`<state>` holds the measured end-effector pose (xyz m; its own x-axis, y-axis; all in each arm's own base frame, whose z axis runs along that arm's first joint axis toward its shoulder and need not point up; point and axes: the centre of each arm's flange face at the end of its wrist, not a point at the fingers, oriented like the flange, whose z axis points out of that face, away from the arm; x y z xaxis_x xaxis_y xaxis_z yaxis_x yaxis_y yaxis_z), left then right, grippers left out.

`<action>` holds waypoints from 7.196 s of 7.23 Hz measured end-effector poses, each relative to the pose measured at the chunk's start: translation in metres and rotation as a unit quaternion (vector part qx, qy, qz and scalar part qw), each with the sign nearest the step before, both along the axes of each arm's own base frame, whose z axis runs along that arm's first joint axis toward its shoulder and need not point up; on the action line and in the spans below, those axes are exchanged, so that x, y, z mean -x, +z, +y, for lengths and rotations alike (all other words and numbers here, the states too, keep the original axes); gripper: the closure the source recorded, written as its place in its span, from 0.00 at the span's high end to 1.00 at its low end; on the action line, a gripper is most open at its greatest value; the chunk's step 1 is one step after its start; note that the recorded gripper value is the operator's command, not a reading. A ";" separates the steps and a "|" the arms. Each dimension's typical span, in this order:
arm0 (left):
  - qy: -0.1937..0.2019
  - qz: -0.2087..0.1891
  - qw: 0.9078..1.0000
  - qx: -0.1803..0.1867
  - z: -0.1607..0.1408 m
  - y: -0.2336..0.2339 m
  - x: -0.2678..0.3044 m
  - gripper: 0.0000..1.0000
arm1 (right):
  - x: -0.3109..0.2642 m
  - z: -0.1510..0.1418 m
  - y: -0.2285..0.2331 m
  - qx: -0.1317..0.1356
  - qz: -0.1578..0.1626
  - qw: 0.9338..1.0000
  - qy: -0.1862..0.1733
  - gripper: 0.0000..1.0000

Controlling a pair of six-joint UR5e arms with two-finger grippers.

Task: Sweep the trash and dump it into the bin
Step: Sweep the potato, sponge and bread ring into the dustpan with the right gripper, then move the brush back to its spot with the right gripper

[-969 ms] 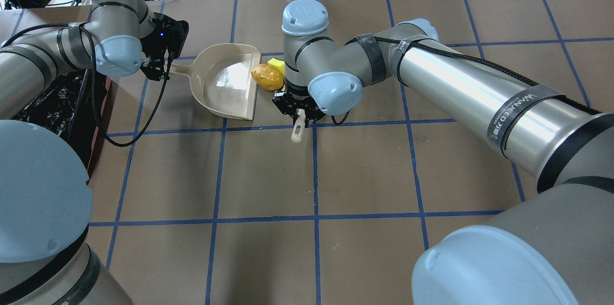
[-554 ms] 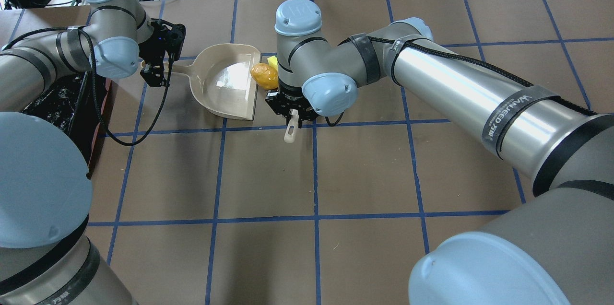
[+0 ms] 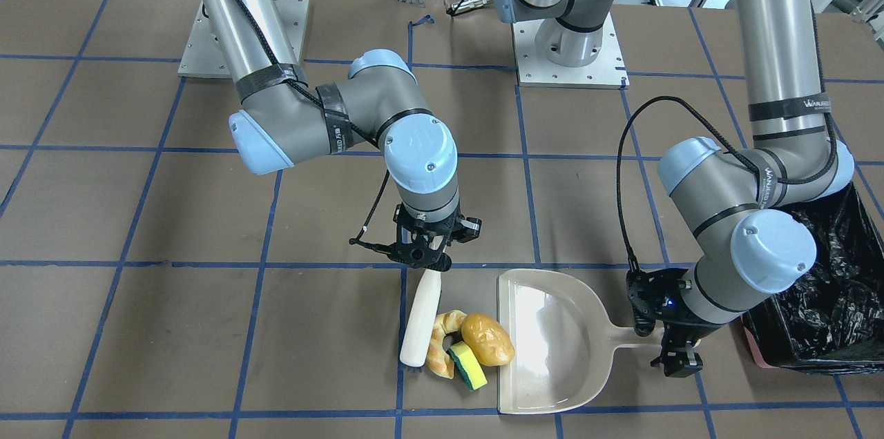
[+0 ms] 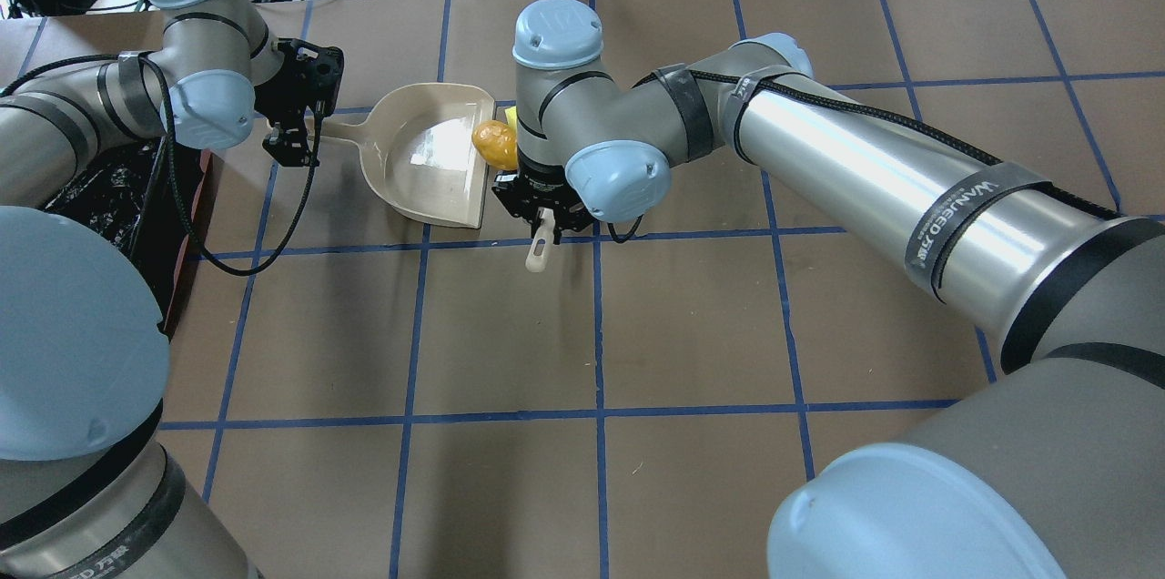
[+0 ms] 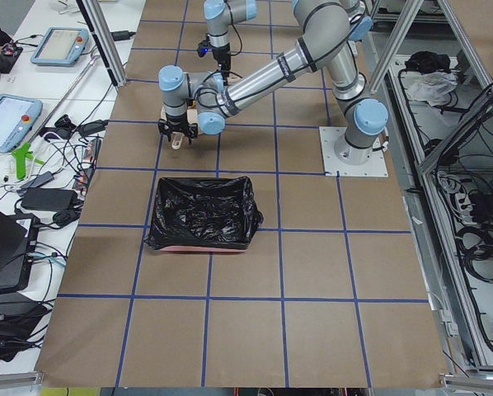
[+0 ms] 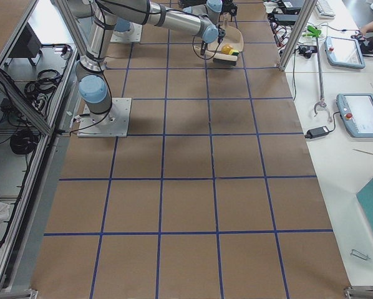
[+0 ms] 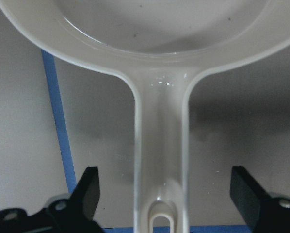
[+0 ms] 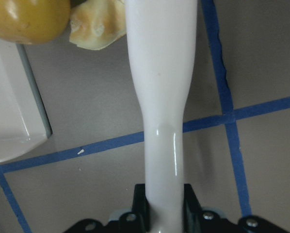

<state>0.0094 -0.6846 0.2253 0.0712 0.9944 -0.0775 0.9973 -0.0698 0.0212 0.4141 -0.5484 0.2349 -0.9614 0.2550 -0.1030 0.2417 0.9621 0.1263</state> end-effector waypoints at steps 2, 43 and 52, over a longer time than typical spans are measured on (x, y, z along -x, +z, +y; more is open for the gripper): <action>0.000 0.000 1.000 0.001 0.000 0.002 0.000 0.60 | -0.014 -0.002 0.000 0.009 -0.008 1.000 -0.011 0.00; -0.004 0.002 1.000 0.003 -0.001 0.002 0.002 0.31 | 0.106 -0.069 0.077 -0.025 0.005 1.000 -0.006 0.00; 0.014 0.074 0.997 0.015 0.002 0.017 -0.019 0.00 | 0.492 -0.059 0.042 -0.056 0.002 0.993 0.108 0.00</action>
<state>0.0280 -0.6826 0.2421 0.0292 0.9929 -0.1156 0.9913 -0.0436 -0.1239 -0.0778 -0.6072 0.2766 -0.9953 0.0534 -0.0807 0.0331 0.9714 0.2351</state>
